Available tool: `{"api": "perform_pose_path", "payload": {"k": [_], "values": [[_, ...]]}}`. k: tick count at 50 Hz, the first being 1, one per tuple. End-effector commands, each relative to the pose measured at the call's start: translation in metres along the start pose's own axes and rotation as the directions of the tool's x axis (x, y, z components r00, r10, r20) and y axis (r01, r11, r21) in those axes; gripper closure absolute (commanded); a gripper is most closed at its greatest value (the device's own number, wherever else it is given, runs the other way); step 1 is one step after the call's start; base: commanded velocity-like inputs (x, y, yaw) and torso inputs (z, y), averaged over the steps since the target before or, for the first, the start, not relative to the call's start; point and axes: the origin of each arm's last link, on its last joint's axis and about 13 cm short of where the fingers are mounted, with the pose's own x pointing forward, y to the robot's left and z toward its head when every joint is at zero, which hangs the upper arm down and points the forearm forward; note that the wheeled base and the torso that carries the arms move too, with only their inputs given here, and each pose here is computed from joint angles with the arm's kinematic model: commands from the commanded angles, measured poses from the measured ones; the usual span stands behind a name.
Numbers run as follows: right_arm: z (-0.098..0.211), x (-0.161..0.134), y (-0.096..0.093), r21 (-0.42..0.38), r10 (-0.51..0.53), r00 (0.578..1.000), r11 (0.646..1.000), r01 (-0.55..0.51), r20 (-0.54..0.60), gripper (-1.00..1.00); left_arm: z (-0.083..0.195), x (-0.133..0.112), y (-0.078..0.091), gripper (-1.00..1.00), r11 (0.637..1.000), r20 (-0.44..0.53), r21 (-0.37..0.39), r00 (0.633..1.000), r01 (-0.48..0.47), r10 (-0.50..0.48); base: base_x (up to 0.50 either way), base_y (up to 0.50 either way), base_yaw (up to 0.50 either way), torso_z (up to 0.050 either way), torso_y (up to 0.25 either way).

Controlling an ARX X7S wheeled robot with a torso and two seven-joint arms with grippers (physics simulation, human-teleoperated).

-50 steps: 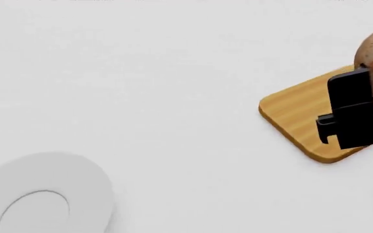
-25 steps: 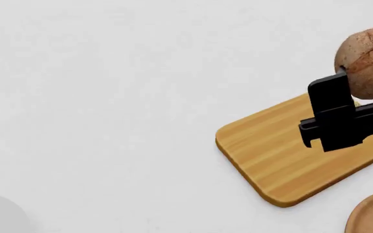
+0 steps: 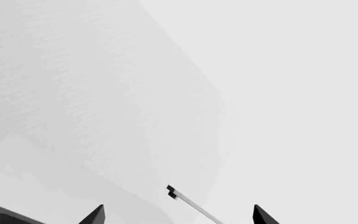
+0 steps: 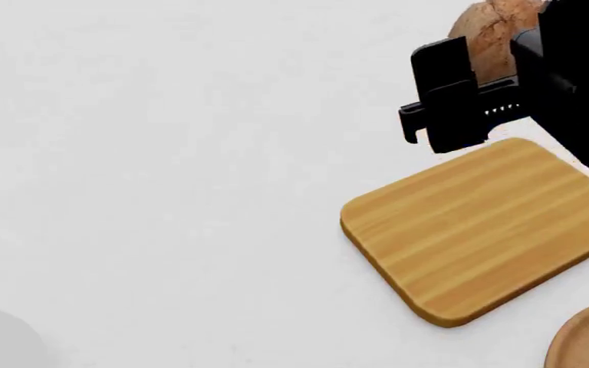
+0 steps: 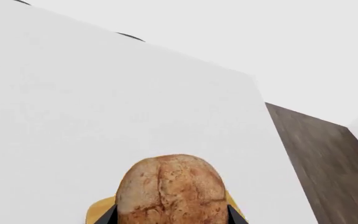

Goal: Place all breads on the cutting board.

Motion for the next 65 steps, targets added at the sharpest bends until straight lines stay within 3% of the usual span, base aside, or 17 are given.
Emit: {"api": "perform_pose_path", "payload": {"k": [1,9,22,33,65], "values": [[0.016,0.038,-0.001,0.069,0.075,0.994,0.995,-0.069,-0.085,1.00,0.000,0.000,0.001,-1.00,1.000,0.002,-0.001,1.000,-0.002,0.002,0.00,0.00,0.00,0.000,0.000],[0.003,0.064,0.002,0.176,0.121,0.981,0.980,-0.094,-0.149,1.00,0.000,0.000,0.001,-1.00,1.000,0.004,0.000,1.000,-0.001,0.001,0.00,0.00,0.00,0.000,0.000],[-0.033,0.099,0.014,0.242,0.161,0.954,0.965,-0.099,-0.251,1.00,0.000,0.000,0.001,-1.00,1.000,0.005,0.001,1.000,0.001,-0.001,0.00,0.00,0.00,0.000,0.000],[-0.050,0.101,0.022,0.230,0.203,0.926,0.964,-0.132,-0.318,1.00,0.000,0.000,0.001,-1.00,1.000,0.003,-0.005,1.000,0.001,-0.001,0.00,0.00,0.00,0.000,0.000],[-0.086,0.122,0.015,0.238,0.127,0.905,0.971,-0.029,-0.407,1.00,0.001,0.001,0.000,-1.00,1.000,0.005,0.001,1.000,0.002,-0.002,0.00,0.00,0.00,0.000,0.000]]}}
